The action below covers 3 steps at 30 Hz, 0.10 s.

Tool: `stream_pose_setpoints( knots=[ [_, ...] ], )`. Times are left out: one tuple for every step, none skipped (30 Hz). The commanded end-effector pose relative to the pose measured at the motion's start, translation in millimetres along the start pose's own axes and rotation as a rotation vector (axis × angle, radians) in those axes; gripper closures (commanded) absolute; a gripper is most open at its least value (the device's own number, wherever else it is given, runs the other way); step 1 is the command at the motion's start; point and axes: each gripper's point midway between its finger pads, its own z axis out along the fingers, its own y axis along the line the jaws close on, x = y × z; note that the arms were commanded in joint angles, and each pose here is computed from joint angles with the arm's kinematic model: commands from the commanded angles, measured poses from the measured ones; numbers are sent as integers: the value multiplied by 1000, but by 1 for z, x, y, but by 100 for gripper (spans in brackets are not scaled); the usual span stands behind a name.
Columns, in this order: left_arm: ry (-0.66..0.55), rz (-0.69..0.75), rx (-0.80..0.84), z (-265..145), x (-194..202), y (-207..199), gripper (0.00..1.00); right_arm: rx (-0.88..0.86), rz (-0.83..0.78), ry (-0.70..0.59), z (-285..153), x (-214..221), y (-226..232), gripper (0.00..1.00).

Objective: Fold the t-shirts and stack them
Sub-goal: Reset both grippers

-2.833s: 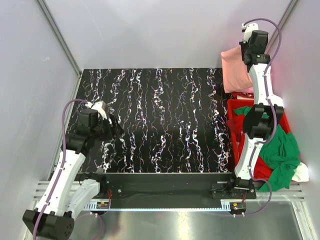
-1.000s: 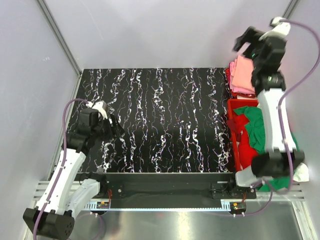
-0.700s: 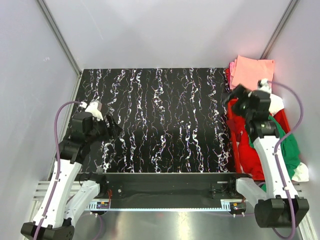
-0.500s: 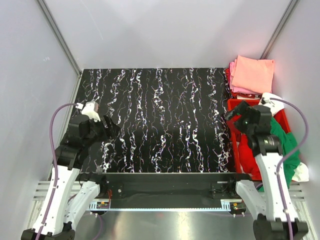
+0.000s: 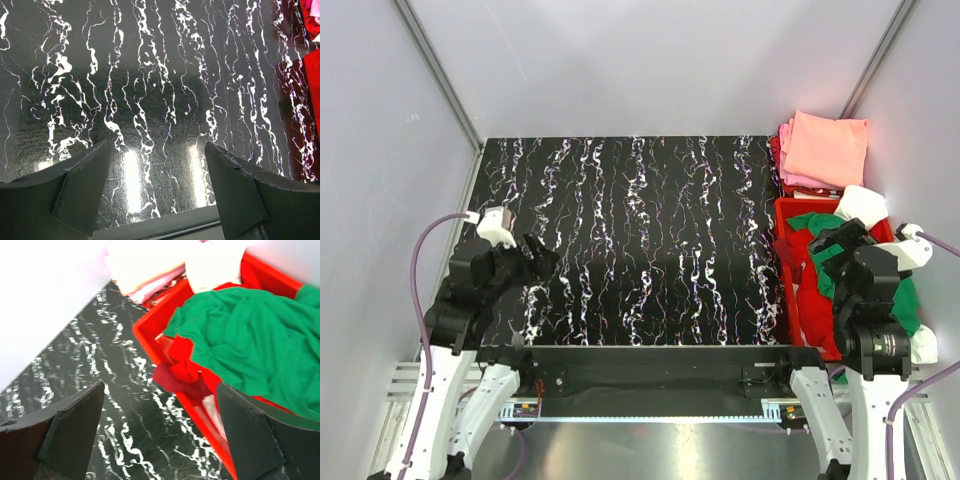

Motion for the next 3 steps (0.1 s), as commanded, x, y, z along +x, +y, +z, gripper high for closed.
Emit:
stream_pose_setpoints(
  knots=[
    [-82, 34, 20, -3, -15, -3, 18, 67, -29, -43, -1, -13, -10, 0],
    [-93, 31, 7, -5, -18, -2, 18, 68, -20, -44, -2, -14, -10, 0],
    [-100, 20, -15, -8, -21, 1, 18, 69, -23, -33, -1, -11, -10, 0]
  ],
)
